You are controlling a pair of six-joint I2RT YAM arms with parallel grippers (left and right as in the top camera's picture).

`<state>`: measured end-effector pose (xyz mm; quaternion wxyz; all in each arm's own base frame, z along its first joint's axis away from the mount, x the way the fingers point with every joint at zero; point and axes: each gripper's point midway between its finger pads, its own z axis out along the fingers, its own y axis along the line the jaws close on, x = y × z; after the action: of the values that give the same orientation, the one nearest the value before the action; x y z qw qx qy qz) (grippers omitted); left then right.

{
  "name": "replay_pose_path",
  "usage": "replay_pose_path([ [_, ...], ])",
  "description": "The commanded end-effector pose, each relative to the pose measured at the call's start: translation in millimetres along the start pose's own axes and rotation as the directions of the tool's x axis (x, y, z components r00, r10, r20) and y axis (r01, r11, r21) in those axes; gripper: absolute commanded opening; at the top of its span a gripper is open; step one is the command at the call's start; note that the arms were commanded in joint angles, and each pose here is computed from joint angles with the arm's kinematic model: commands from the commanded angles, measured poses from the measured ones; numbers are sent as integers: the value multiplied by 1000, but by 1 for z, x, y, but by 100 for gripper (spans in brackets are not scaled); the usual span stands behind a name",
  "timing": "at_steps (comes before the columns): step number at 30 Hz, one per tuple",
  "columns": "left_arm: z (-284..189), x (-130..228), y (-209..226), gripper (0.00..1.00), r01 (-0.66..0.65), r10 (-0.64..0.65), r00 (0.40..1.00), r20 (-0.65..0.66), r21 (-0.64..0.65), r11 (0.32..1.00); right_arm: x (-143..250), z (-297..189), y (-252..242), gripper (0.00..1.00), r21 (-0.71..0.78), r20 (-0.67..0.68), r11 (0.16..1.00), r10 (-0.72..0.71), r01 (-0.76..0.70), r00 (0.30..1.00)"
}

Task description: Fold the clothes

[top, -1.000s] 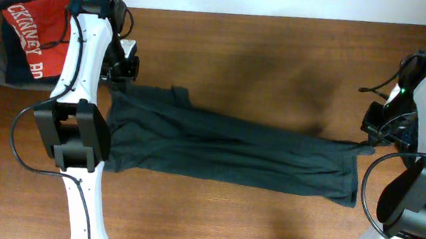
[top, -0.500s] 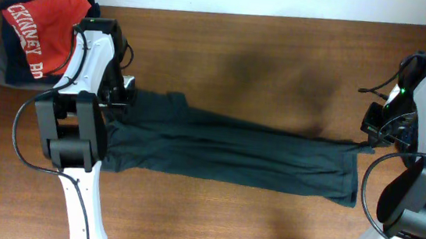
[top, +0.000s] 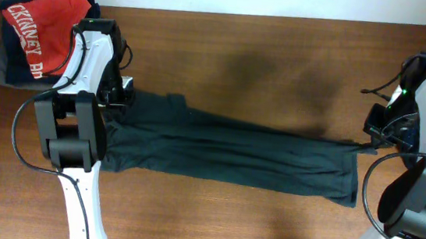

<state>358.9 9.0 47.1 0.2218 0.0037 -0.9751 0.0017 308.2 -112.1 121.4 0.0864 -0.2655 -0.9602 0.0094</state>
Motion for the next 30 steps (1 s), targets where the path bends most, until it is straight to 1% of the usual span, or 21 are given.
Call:
replay_pose_path([
  [1,-5,7,15,1,22,-22,1000,6,-34,999,1,6,-21,4,42,-17,998,57,-56,998],
  [2,-4,8,16,2,26,-26,1000,2,-32,999,2,8,-22,4,27,-25,998,64,-64,998],
  [3,-3,9,17,10,28,-28,1000,-5,-31,999,3,10,-21,4,11,-34,997,70,-70,997],
  [4,-2,10,18,14,30,-31,999,-10,-29,999,4,11,-21,5,-2,-39,998,68,-68,997],
  [6,1,12,19,15,33,-33,999,-20,-25,999,4,14,-22,11,-5,-44,998,70,-70,997],
  [8,3,13,20,15,35,-36,999,-29,-24,999,5,16,-21,15,-5,-47,998,69,-70,996],
  [15,3,14,21,15,37,-37,999,-31,-25,999,5,18,-21,16,-7,-50,998,70,-70,996],
  [16,3,14,21,17,37,-37,999,-31,-27,999,5,18,-21,18,-7,-50,997,70,-71,996],
  [17,3,14,21,24,36,-37,999,-31,-28,999,5,18,-21,27,-8,-49,997,71,-71,996],
  [18,3,14,22,36,36,-37,999,-31,-31,999,4,18,-21,49,-8,-47,997,71,-71,996],
  [19,3,14,23,42,36,-37,999,-31,-39,999,4,18,-21,69,-9,-45,997,71,-72,996],
  [20,3,14,24,50,36,-37,999,-31,-46,998,3,18,-20,79,-11,-42,997,74,-74,996],
  [21,3,14,24,53,36,-37,999,-31,-46,998,2,18,-19,89,-17,-40,997,74,-74,996],
  [23,2,13,24,55,37,-38,999,-25,-46,998,0,18,-17,98,-31,-34,997,74,-75,997],
  [24,0,13,24,55,37,-38,999,-20,-45,998,-1,18,-16,100,-35,-30,997,74,-75,997],
  [27,-9,13,22,55,39,-38,999,14,-34,999,-3,18,-13,99,-55,-22,996,70,-71,997],
  [30,-31,11,19,55,41,-40,995,93,-12,999,-6,18,-7,99,-87,-15,994,70,-71,997],
])
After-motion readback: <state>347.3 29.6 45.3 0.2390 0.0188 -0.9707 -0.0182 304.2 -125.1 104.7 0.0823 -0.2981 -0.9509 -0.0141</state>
